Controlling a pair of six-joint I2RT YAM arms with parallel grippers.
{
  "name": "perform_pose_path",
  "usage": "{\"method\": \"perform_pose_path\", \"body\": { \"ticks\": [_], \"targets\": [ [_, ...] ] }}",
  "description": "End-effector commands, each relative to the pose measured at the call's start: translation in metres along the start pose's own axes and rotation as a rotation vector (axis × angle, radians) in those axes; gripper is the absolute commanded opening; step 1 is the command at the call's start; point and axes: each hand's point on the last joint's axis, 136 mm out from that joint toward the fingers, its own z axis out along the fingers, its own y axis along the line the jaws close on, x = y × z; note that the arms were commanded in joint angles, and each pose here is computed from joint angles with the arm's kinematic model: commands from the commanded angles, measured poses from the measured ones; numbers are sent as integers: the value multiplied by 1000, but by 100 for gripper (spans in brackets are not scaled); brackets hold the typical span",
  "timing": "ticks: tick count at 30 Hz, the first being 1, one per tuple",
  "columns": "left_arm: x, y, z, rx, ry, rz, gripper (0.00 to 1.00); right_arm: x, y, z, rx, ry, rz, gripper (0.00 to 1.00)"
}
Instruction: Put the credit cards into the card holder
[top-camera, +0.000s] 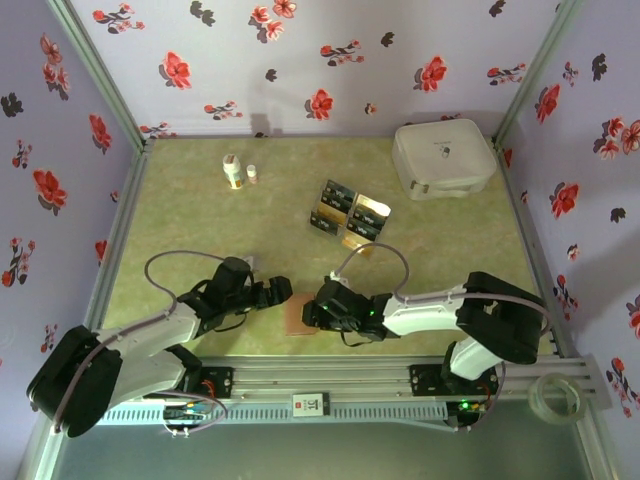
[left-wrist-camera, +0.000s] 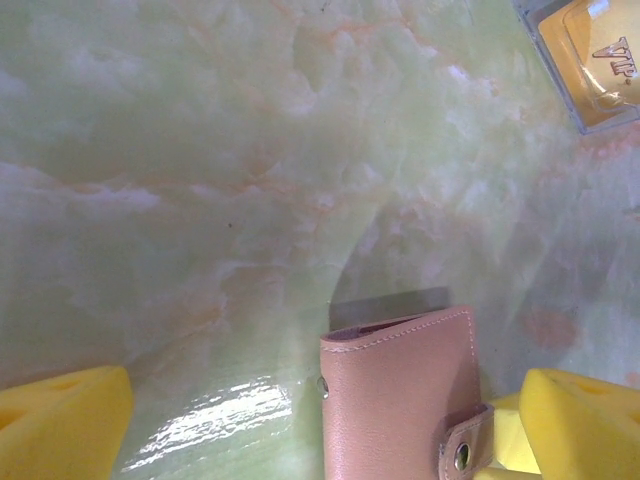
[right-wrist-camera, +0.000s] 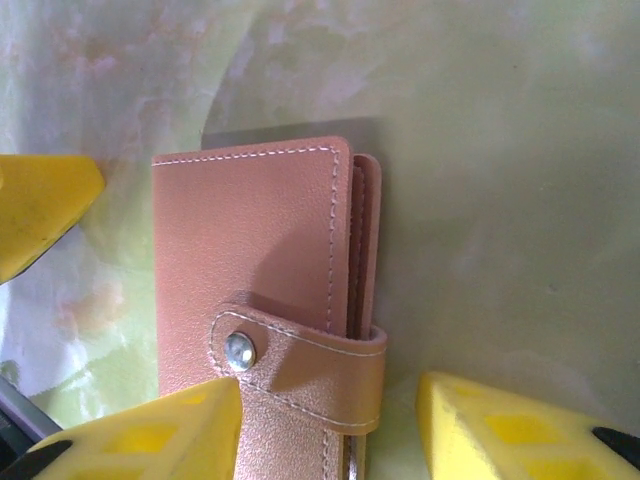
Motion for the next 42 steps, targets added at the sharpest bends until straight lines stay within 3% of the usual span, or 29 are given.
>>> {"method": "perform_pose_path", "body": {
  "ticks": [1, 11, 25, 34, 42],
  "targets": [
    [3, -6, 4, 16, 16, 3, 100, 13, 0, 13, -4, 56, 10, 48],
    [4, -8, 10, 16, 26, 8, 100, 12, 10, 13, -61, 50, 23, 37],
    [3, -10, 12, 21, 22, 5, 100, -2, 34, 13, -125, 33, 18, 41],
    [3, -11, 11, 21, 19, 5, 100, 19, 1, 0, -71, 55, 40, 41],
    [3, -11, 11, 21, 21, 7, 100, 34, 12, -3, -97, 93, 11, 41]
  ]
}}
